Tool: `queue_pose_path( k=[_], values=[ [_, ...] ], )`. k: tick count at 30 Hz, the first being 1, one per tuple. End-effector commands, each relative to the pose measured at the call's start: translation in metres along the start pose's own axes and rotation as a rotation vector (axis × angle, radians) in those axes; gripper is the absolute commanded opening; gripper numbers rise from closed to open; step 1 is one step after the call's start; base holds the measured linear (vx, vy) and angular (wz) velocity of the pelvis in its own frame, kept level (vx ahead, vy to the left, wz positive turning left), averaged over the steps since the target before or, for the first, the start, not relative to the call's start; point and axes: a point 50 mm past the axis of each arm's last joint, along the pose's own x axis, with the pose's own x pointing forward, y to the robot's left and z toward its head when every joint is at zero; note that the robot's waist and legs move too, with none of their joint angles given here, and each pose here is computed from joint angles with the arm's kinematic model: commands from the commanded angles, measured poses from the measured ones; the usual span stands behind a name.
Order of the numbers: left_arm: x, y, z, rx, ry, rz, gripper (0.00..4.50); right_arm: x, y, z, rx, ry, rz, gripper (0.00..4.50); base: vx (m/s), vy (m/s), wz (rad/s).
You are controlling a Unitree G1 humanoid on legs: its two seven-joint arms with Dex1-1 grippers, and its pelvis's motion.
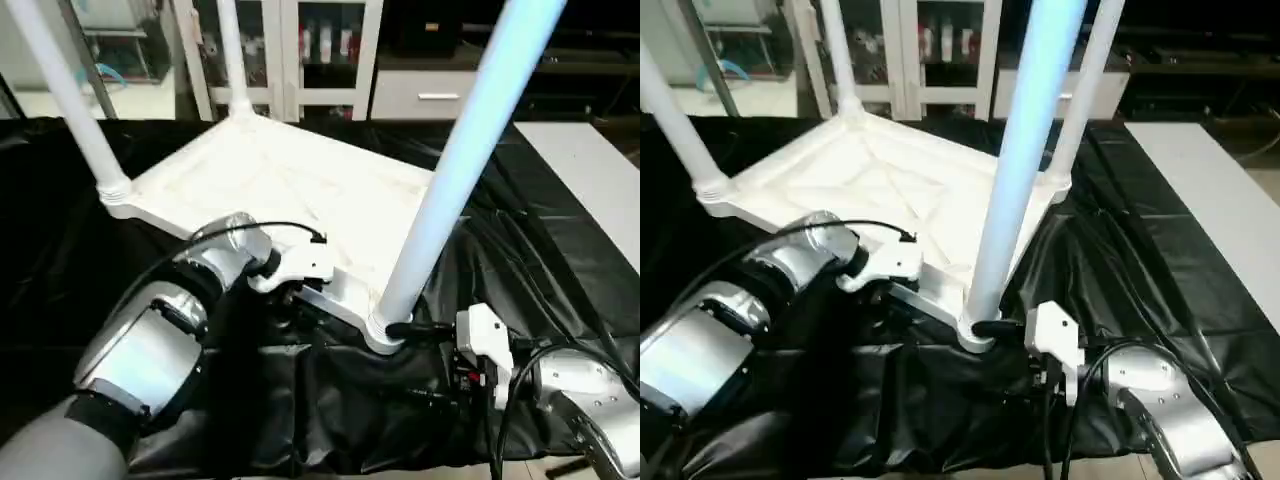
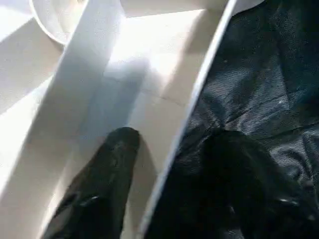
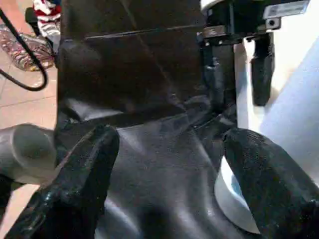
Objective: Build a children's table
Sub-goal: Rotate table base
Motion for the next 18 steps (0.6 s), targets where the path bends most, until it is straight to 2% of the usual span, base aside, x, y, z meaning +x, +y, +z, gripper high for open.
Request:
queue_pose_path(
  k=[1, 4, 5, 8, 11, 12, 18],
  values=[
    [0.006, -0.009, -0.014, -0.066, 0.026, -0.035, 2.58, -0.004, 0.0, 0.01, -0.006, 0.008, -0.028, 3.76, 0.0, 0.0, 0.0],
    [0.006, -0.007, -0.013, -0.084, -0.022, 0.003, 2.47, -0.004, -0.006, 0.013, -0.016, 0.01, -0.108, 3.76, 0.0, 0.0, 0.0],
    [0.006, -0.005, -0.014, -0.122, -0.076, 0.086, 2.39, -0.005, -0.024, 0.012, -0.019, -0.009, -0.279, 3.76, 0.0, 0.0, 0.0],
    [0.007, -0.007, -0.017, -0.16, -0.119, 0.112, 2.1, -0.004, -0.034, 0.012, 0.017, -0.036, -0.382, 3.76, 0.0, 0.0, 0.0],
    [0.008, -0.014, -0.028, -0.182, -0.136, 0.098, 2.05, 0.003, -0.035, 0.009, 0.08, -0.034, -0.393, 3.76, 0.0, 0.0, 0.0],
    [0.008, -0.017, -0.032, -0.186, -0.138, 0.094, 1.76, 0.007, -0.035, 0.006, 0.087, -0.015, -0.393, 3.76, 0.0, 0.0, 0.0],
    [0.004, -0.023, -0.037, -0.213, -0.189, 0.048, 1.28, 0.025, -0.03, 0.013, 0.067, -0.044, -0.303, 3.76, 0.0, 0.0, 0.0]
  ],
)
